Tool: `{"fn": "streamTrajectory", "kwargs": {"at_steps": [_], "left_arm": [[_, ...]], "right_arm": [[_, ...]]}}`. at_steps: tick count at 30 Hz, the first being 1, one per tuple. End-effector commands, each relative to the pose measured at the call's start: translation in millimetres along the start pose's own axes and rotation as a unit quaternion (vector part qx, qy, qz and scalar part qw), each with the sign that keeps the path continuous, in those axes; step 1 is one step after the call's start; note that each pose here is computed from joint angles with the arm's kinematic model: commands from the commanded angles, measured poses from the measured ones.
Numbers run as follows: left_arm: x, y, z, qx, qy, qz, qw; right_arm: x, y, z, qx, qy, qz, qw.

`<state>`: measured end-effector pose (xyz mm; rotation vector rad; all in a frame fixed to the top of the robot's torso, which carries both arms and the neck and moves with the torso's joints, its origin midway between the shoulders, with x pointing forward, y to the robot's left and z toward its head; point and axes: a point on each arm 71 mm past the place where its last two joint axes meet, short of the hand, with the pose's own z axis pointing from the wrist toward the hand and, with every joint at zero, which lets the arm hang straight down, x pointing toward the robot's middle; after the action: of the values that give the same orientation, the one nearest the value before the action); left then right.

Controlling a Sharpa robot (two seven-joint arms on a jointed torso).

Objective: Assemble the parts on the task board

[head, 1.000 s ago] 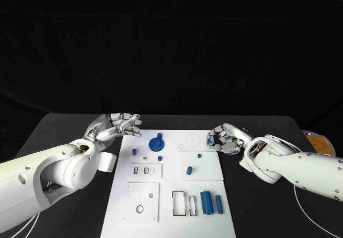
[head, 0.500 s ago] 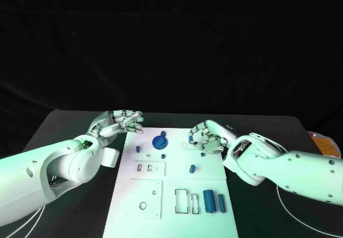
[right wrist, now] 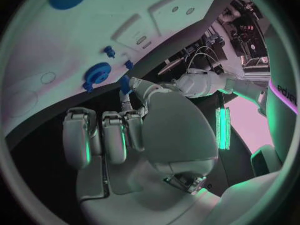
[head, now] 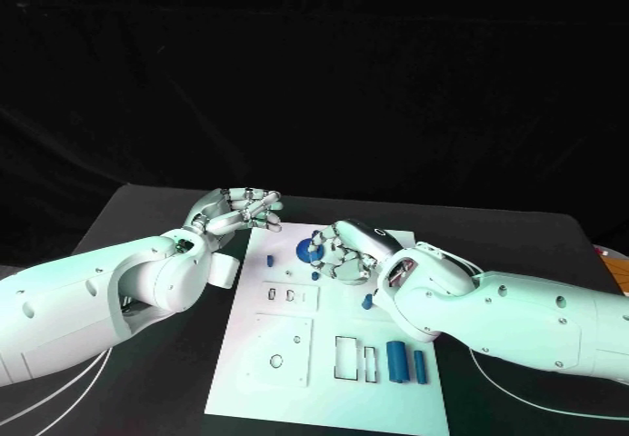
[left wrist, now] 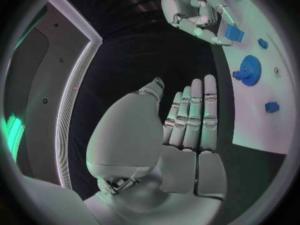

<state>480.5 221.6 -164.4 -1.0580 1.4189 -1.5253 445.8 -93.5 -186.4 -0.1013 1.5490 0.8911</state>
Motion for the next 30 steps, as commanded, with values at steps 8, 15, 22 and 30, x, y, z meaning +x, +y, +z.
{"fn": "streamTrajectory", "kwargs": {"at_steps": [8, 15, 22, 30], "left_arm": [[3.8, -0.1, 2.1, 0.002, 0.010, -0.005, 1.000], [3.8, 0.1, 2.4, 0.002, 0.010, -0.005, 1.000], [3.8, 0.2, 2.7, 0.001, 0.010, -0.005, 1.000], [3.1, 0.3, 2.6, 0.001, 0.009, -0.005, 1.000]], "right_arm": [[27.0, 14.2, 5.6, -0.007, 0.049, -0.043, 0.998], [37.4, 17.2, 3.6, -0.009, 0.067, -0.051, 0.996], [44.9, 19.4, 0.6, -0.011, 0.080, -0.057, 0.995], [49.2, 19.0, -1.8, -0.010, 0.087, -0.059, 0.994]]}}
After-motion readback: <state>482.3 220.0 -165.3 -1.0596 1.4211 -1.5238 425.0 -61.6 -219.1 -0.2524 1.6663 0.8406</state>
